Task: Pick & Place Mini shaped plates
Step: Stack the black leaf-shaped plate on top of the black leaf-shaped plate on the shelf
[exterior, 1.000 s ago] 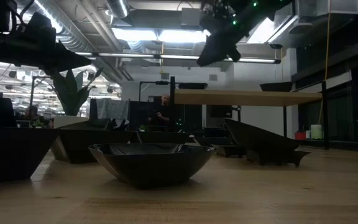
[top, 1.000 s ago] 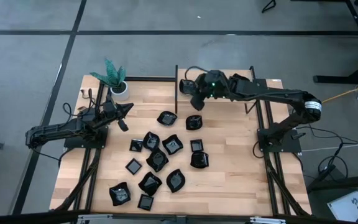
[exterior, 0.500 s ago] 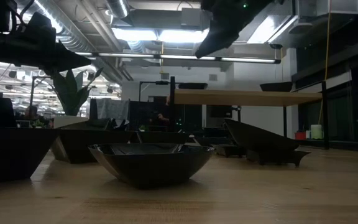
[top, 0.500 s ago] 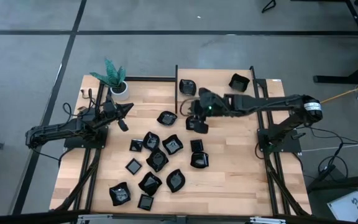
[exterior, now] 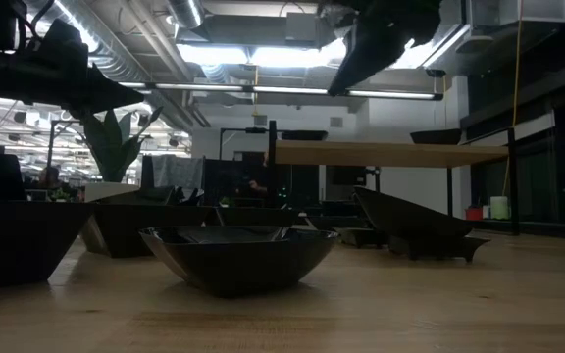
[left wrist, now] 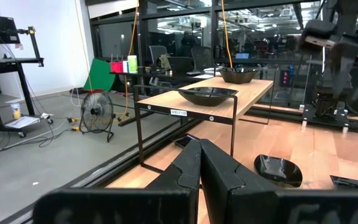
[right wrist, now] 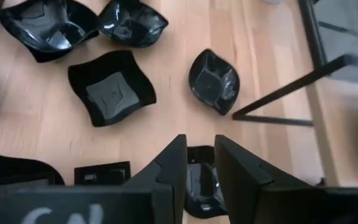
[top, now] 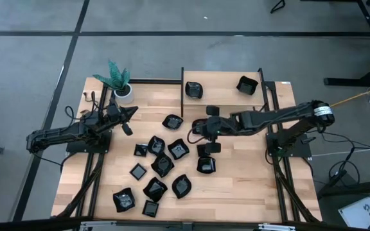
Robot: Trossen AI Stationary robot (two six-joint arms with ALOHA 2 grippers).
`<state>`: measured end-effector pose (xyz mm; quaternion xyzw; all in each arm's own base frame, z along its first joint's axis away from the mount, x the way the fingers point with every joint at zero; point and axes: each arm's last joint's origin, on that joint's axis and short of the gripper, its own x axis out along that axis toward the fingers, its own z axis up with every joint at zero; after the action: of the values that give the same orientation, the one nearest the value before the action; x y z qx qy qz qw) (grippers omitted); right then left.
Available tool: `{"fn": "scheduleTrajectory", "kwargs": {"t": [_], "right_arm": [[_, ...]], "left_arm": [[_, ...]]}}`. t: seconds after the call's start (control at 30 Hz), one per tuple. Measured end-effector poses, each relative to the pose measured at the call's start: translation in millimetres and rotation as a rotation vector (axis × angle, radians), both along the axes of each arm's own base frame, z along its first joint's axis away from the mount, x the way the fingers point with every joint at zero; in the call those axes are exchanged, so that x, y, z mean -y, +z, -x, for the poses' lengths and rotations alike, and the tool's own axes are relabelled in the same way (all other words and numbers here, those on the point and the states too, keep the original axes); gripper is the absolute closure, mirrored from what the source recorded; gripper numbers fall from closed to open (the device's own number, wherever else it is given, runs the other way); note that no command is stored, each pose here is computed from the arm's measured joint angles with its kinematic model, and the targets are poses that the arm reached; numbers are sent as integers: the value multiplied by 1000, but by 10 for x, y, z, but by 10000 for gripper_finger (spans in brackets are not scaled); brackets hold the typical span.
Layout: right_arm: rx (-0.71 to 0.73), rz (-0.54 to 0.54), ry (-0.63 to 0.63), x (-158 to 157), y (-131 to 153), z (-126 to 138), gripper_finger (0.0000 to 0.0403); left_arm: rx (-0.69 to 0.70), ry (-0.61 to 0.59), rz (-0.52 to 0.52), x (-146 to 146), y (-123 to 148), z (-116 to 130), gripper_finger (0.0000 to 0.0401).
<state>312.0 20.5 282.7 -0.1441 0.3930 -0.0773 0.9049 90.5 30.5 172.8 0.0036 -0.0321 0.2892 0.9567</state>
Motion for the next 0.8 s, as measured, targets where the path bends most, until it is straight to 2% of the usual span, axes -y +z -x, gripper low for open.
{"fn": "scheduleTrajectory", "kwargs": {"t": [0.23,0.47,0.8], "right_arm": [[-44,-76,-91,7,-253,76,320],[3,-85,-88,0,-494,95,321],[-19,-61,-67,7,-616,135,370]], "left_arm": [[0,0,0,0,0,0,397],[0,0,0,0,0,0,397],[0,0,0,0,0,0,397]]}}
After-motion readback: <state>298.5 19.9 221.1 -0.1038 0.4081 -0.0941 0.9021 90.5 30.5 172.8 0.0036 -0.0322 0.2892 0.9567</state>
